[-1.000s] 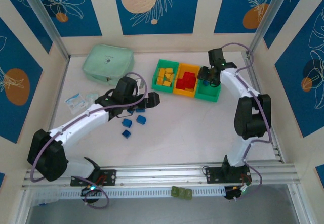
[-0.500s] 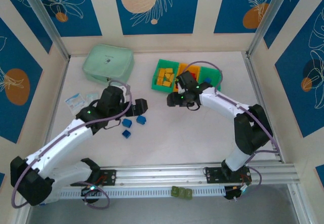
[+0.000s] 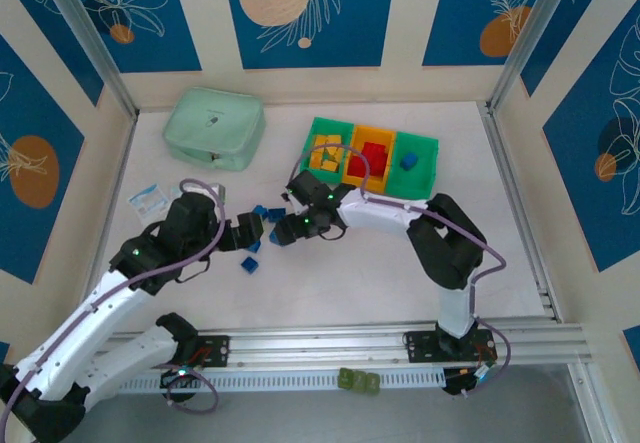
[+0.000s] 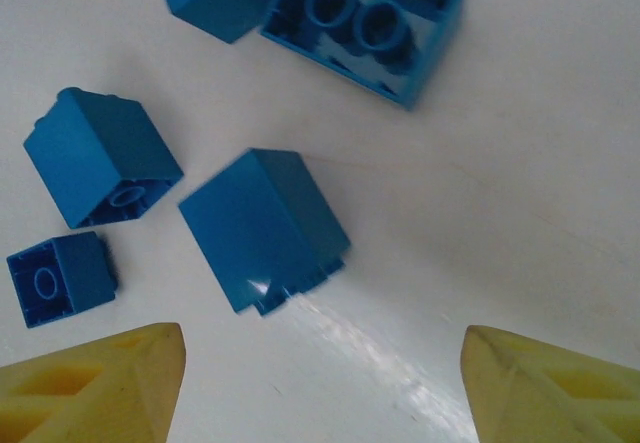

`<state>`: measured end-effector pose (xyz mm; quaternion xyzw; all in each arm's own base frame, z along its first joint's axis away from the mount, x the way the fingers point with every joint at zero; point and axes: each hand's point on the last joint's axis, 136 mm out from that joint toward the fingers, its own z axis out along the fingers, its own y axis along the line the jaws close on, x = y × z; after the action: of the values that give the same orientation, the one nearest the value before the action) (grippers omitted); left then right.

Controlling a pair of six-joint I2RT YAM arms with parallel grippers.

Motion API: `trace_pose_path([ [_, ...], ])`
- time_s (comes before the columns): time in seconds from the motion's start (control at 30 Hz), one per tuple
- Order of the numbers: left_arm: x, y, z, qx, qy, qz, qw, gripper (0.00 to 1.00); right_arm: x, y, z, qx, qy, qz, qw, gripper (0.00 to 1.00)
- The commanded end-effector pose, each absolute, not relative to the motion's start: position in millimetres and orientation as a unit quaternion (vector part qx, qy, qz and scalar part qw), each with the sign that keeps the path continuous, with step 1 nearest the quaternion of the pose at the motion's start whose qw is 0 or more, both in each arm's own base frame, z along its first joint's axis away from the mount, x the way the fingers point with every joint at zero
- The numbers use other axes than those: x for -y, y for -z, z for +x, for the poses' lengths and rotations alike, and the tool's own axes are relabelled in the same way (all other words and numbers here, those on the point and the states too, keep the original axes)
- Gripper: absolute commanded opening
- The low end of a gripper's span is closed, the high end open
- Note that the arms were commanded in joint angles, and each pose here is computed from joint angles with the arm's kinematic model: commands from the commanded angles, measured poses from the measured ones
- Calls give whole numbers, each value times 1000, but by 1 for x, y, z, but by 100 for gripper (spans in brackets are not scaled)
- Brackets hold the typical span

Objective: Sort the legos into containers by color
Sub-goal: Pick up the lego from the center of the table.

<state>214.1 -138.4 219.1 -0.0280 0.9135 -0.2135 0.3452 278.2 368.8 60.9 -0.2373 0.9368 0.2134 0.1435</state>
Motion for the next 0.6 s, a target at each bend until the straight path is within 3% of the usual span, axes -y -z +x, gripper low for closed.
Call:
trace_pose_path([
  [0.0,125,-206,205,-924,187,-41,330,99,-386,-62,286,-927,-200,-272,162,75],
  [0.33,118,-196,199,-928,178,-54,323,99,-406,-39,289,-918,-154,-329,159,72],
  [0.57,117,-198,200,-925,181,-57,328,99,-408,-25,291,-919,-131,-340,148,56],
])
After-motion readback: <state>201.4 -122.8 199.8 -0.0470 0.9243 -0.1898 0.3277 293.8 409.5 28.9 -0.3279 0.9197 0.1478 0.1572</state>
